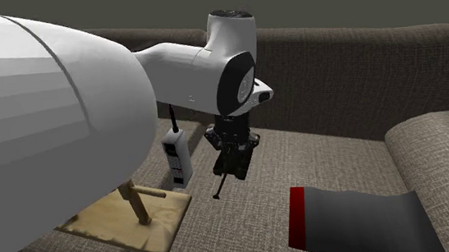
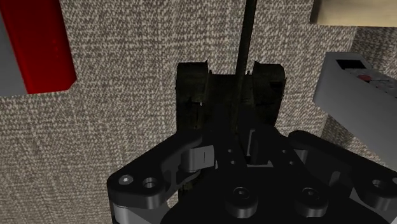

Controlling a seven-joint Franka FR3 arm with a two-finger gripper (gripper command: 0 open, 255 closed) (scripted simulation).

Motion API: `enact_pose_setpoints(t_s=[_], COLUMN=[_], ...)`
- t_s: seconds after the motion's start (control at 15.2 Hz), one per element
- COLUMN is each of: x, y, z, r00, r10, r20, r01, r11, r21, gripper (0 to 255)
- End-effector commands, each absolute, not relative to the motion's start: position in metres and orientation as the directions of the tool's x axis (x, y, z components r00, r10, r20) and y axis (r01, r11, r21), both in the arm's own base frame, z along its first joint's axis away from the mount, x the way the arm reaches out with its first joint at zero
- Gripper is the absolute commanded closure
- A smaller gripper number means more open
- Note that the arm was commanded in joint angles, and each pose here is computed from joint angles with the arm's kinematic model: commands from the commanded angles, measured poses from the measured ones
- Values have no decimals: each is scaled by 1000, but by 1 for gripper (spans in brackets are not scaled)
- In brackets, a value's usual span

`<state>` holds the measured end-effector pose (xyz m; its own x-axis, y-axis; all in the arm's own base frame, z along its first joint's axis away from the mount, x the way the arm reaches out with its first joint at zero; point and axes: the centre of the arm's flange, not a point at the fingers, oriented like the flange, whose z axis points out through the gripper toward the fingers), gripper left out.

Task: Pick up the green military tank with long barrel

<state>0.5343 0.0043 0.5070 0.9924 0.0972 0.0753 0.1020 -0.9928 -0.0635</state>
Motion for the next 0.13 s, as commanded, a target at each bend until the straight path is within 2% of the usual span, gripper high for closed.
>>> enact_pose_setpoints(t_s=[0.0, 0.07], x=[534, 534], y=[4, 4], z=[515, 515], r00=[992, 992], r10=[97, 97], r20=[76, 76], r01=[102, 102], r11=[-993, -993], r21=[-63, -63], gripper=[255, 255])
